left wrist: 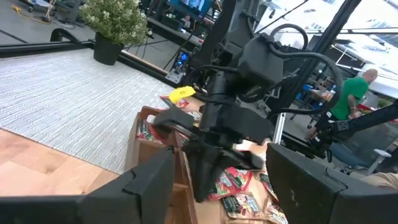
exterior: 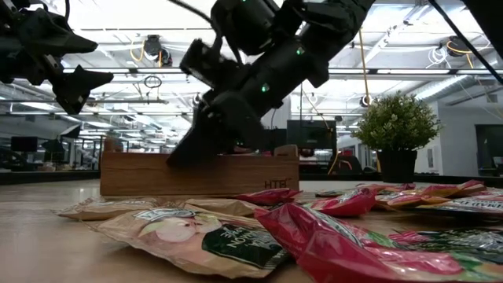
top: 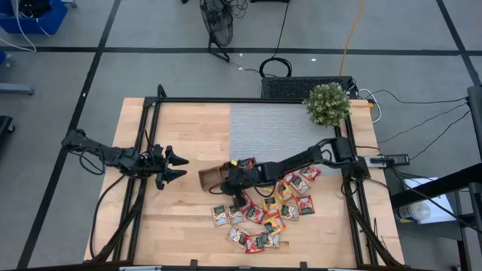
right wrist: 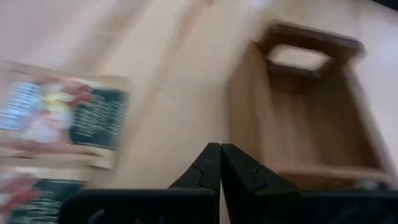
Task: Pick & Place Tea
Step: Put the red tea bag into the right section of the wooden organizer
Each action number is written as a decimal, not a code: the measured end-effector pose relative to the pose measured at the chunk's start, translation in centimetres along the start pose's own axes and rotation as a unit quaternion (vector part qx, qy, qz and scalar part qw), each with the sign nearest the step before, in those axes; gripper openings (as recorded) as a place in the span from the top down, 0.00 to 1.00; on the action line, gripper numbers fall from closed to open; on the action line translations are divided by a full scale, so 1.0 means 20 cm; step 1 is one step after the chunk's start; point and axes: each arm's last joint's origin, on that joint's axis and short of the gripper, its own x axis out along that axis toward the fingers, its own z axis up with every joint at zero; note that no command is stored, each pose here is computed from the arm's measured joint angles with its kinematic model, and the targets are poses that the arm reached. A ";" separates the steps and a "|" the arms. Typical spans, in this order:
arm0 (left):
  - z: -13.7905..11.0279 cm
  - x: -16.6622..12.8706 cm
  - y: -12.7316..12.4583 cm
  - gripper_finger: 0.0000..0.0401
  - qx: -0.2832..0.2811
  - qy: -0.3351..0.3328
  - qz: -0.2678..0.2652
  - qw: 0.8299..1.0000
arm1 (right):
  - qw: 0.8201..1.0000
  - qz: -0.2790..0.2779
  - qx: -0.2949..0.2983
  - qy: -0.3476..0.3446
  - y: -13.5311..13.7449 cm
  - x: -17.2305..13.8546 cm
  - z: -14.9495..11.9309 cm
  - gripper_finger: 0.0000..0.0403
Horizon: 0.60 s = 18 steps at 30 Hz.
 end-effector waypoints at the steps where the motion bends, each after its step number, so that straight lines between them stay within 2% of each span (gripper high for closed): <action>1: 0.00 0.00 0.00 0.38 0.000 0.000 0.000 1.000 | 1.000 -0.016 0.000 0.003 -0.01 0.00 0.00 1.00; 6: 0.00 0.00 0.00 0.38 0.000 0.000 0.000 1.000 | 0.997 -0.075 0.000 -0.008 -0.02 0.00 0.02 1.00; 9: 0.00 0.00 0.00 0.38 0.000 0.000 0.000 1.000 | 0.997 -0.071 -0.004 -0.014 0.00 0.00 0.03 1.00; 12: 0.00 0.00 0.00 0.38 0.000 0.000 0.000 1.000 | 0.997 -0.072 -0.032 -0.006 0.02 -0.04 0.06 1.00; 15: 0.00 0.00 0.00 0.38 0.000 0.000 0.000 1.000 | 0.990 -0.127 -0.059 0.023 0.00 -0.15 0.12 1.00; 18: 0.00 0.00 0.00 0.38 0.000 0.001 0.000 1.000 | 0.976 -0.186 -0.067 0.092 -0.09 -0.31 0.14 1.00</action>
